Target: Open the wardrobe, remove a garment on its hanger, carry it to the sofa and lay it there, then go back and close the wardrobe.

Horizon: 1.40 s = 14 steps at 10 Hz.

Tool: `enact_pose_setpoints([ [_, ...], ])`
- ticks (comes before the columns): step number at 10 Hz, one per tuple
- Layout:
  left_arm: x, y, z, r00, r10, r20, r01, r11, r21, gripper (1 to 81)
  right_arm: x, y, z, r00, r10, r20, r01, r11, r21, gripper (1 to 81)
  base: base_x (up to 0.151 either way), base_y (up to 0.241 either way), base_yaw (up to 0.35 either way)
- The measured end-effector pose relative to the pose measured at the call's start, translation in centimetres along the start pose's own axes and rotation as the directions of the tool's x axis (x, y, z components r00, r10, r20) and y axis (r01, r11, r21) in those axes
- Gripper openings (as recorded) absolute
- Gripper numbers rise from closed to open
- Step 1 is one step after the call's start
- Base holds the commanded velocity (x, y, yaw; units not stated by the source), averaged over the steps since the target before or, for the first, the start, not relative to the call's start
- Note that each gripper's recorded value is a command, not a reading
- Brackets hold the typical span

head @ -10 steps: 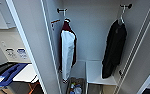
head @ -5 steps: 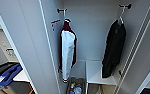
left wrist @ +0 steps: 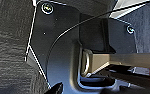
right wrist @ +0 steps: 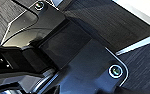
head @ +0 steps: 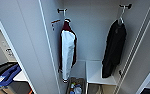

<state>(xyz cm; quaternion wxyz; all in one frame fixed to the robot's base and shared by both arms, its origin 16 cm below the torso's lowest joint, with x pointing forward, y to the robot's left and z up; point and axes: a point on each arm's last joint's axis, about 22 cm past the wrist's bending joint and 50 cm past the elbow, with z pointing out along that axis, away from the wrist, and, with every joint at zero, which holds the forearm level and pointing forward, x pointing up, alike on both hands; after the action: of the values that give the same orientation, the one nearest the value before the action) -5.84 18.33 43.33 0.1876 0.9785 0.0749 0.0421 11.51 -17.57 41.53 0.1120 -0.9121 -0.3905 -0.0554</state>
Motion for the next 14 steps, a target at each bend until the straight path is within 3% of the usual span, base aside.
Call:
enact_pose_setpoints([
  [1,0.9,0.3,0.3,1.0,0.004,-0.006,-0.004,1.0,-0.003,81.1,1.3,1.3,0.1,0.993,-0.12,0.021,0.12,0.992,-0.043,81.1,0.0,0.0,0.0],
  [2,1.9,1.0,0.6,1.0,0.007,-0.016,-0.008,1.0,-0.011,81.1,2.4,2.7,0.0,0.975,-0.218,0.032,0.22,0.972,-0.08,81.1,0.0,0.0,0.0],
  [3,2.1,1.7,0.9,1.0,0.007,-0.016,-0.008,1.0,-0.02,81.1,3.9,4.7,-0.3,0.958,-0.282,0.048,0.286,0.95,-0.121,81.1,0.0,0.0,0.0],
  [4,1.6,2.3,1.1,1.0,0.004,-0.001,-0.004,1.0,-0.025,81.1,6.0,8.0,-1.0,0.933,-0.353,0.071,0.36,0.915,-0.18,81.1,0.0,0.0,0.0],
  [6,1.7,2.8,1.3,1.0,0.003,0.002,-0.003,1.0,-0.029,81.1,11.4,13.6,-2.8,0.871,-0.475,0.127,0.491,0.82,-0.294,81.1,0.0,0.0,0.0],
  [7,1.9,3.1,1.4,1.0,0.003,0.001,-0.003,0.999,-0.032,81.1,13.1,13.4,-2.8,0.847,-0.511,0.147,0.53,0.789,-0.311,81.1,0.0,0.0,0.0],
  [8,2.1,3.1,1.4,1.0,0.004,-0.002,-0.004,0.999,-0.033,81.1,14.7,12.5,-2.7,0.834,-0.534,0.143,0.549,0.773,-0.318,81.1,0.0,0.0,0.0],
  [9,2.1,3.0,1.4,1.0,0.004,-0.001,-0.004,1.0,-0.031,81.1,16.3,12.6,-3.0,0.828,-0.542,0.144,0.556,0.761,-0.333,81.1,0.0,0.0,0.0],
  [10,1.9,3.0,1.4,1.0,0.004,0.001,-0.004,1.0,-0.031,81.1,17.3,14.1,-3.7,0.834,-0.525,0.17,0.548,0.753,-0.363,81.1,0.0,0.0,0.0],
  [11,2.0,3.0,1.4,1.0,0.004,0.001,-0.004,1.0,-0.031,81.1,17.4,16.1,-4.6,0.856,-0.476,0.203,0.516,0.758,-0.399,81.1,0.0,0.0,0.0],
  [13,2.0,3.0,1.4,1.0,0.004,0.001,-0.004,1.0,-0.031,81.1,15.7,18.0,-5.3,0.928,-0.314,0.2,0.371,0.808,-0.458,81.1,0.0,0.0,0.0],
  [14,2.0,3.0,1.4,1.0,0.005,0.001,-0.005,1.0,-0.03,81.1,14.4,18.1,-5.3,0.946,-0.259,0.194,0.322,0.821,-0.471,81.1,0.0,0.0,0.0],
])
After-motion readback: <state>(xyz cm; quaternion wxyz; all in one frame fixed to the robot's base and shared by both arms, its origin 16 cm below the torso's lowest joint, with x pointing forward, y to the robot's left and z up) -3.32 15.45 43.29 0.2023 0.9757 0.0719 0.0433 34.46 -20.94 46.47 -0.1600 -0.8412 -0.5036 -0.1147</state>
